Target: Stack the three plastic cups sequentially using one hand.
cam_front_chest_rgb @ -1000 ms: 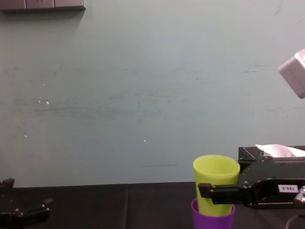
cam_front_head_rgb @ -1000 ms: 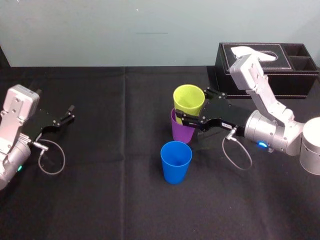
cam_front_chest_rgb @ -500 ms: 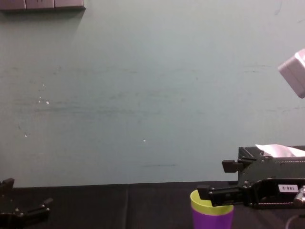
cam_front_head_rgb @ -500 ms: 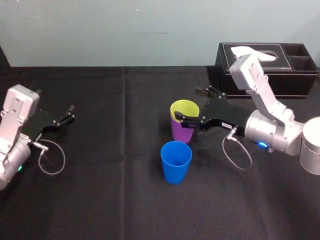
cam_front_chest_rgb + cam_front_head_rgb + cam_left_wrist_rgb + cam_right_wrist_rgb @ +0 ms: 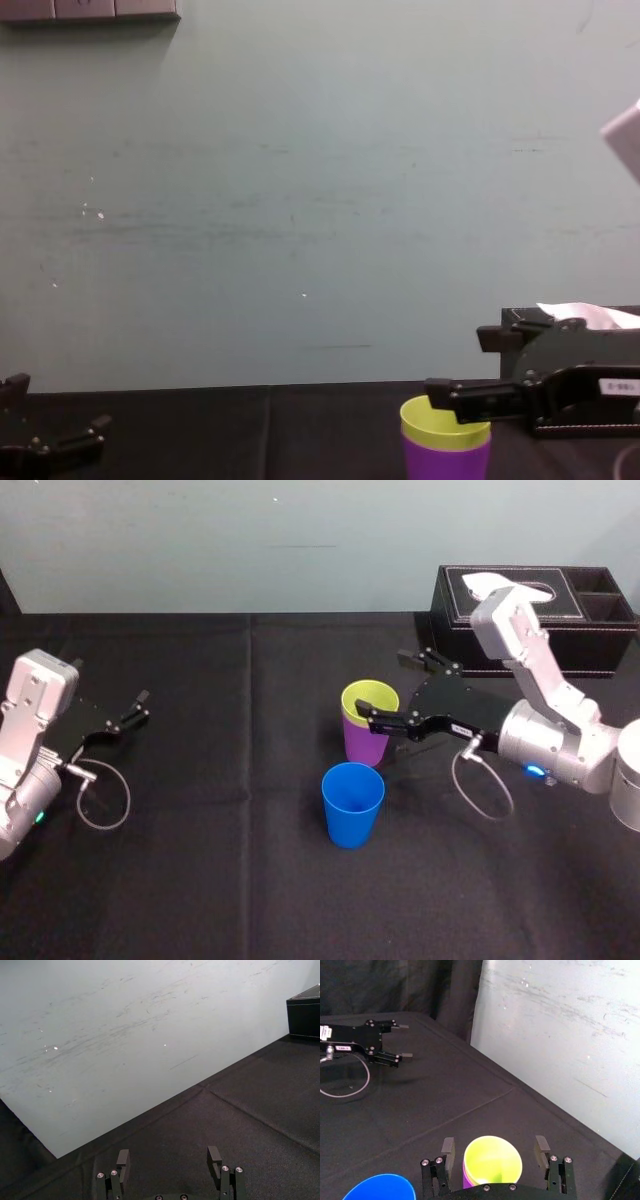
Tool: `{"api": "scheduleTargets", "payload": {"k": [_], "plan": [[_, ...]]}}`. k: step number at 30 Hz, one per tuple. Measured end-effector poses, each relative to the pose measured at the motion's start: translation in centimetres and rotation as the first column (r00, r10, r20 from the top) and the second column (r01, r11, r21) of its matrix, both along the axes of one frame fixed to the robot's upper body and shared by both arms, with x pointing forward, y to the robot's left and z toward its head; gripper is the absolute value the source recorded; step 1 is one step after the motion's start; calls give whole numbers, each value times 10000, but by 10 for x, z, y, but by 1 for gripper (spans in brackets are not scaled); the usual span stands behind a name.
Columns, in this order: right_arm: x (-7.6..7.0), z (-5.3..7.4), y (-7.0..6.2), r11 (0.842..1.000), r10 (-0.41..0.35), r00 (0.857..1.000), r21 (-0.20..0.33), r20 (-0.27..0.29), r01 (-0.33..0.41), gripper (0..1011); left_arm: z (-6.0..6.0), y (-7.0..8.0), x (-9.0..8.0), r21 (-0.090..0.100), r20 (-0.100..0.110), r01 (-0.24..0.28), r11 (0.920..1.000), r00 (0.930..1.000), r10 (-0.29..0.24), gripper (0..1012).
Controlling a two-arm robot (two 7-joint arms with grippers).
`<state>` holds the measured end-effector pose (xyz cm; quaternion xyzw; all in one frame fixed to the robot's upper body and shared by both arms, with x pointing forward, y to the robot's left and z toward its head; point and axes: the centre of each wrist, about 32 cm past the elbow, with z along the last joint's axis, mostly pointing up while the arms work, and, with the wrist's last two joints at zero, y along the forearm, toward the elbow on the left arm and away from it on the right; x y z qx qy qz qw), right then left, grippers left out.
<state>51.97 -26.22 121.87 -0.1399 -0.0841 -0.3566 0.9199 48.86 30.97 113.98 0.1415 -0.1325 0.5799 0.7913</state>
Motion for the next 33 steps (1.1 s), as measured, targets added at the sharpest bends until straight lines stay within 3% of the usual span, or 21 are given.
{"api": "scheduleTargets", "payload": {"k": [16,25,33], "plan": [[-37,11,-35,9994,330,9994,101,41,-331,1002,0,0,0,1,0,0,10000,10000,0,1011],[-59,1,-49,9975,677,9970,-169,-384,-684,1002,0,0,0,0,0,1,10000,10000,-1,1011],[-70,-14,-49,9926,1093,9904,-441,-851,-1134,1002,0,0,0,0,0,1,10000,10000,-1,1011]]}}
